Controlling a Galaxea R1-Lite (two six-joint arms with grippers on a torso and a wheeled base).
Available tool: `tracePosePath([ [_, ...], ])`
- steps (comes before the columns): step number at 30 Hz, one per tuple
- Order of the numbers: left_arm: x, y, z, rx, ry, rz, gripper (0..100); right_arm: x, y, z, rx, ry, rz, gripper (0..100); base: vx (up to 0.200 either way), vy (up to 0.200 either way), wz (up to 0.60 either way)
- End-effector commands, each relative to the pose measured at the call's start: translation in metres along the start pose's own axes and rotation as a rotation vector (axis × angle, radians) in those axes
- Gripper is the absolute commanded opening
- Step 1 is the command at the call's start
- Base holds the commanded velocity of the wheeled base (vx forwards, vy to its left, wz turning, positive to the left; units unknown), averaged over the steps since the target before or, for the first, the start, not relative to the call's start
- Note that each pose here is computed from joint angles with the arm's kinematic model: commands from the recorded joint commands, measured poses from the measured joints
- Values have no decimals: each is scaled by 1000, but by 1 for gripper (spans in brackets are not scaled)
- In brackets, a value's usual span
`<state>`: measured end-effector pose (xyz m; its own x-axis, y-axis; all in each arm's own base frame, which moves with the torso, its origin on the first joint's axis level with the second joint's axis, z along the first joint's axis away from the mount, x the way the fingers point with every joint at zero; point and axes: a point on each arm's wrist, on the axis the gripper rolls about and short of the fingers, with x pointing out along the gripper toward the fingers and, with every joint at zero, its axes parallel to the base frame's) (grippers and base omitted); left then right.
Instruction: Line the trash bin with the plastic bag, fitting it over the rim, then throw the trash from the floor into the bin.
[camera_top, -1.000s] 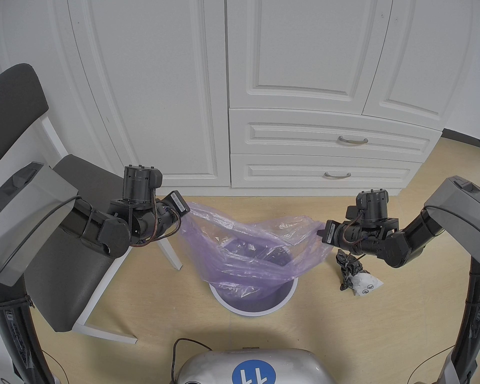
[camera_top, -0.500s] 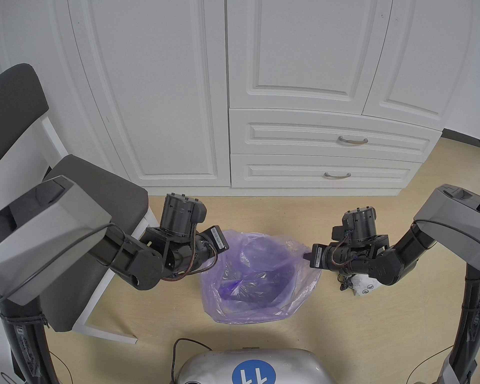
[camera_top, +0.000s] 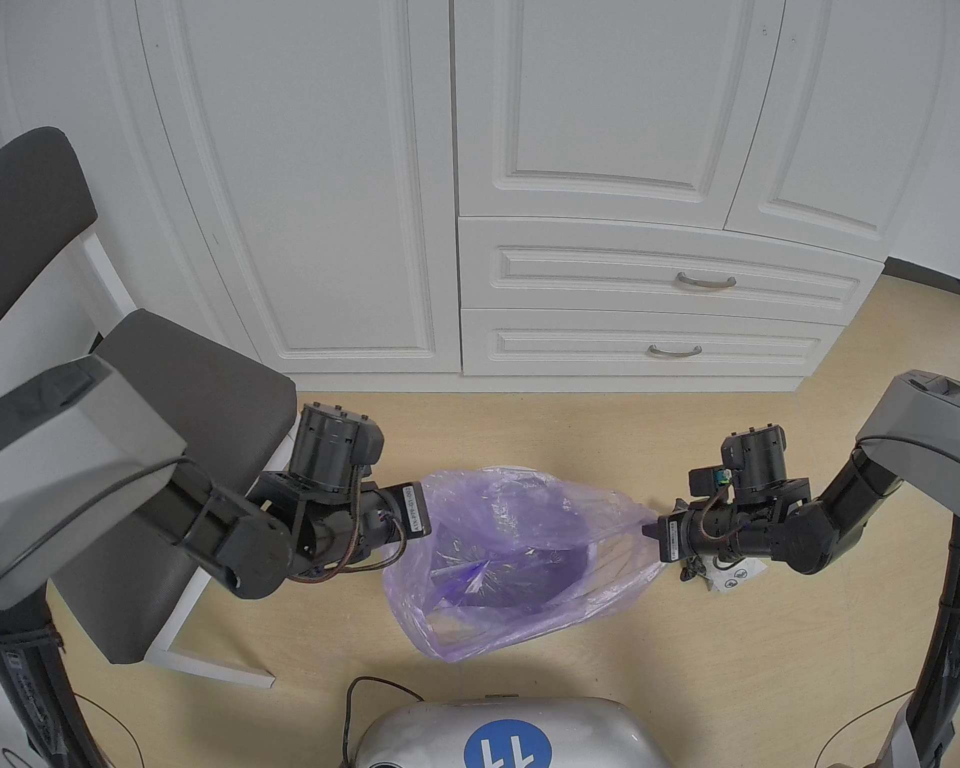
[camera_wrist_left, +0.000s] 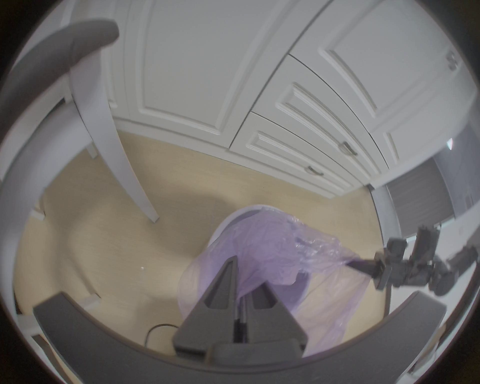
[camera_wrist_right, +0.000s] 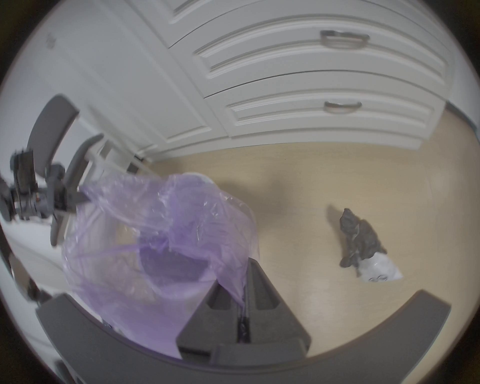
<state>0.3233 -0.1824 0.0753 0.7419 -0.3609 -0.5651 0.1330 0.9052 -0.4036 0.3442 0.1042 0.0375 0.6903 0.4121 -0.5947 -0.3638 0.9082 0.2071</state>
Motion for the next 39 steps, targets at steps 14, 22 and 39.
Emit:
tracePosePath([
  [14,-39,49,-35,353,187,-19,0,-28,-18,-37,-277,122,-45,0,0,0,0],
  [22,-23,52,-48,366,209,-20,0,-20,-16,-49,-343,168,-26,0,0,0,0],
  [39,-44,35,-22,342,-10,-88,0,-39,-12,-56,-462,34,-31,100,0,0,0],
])
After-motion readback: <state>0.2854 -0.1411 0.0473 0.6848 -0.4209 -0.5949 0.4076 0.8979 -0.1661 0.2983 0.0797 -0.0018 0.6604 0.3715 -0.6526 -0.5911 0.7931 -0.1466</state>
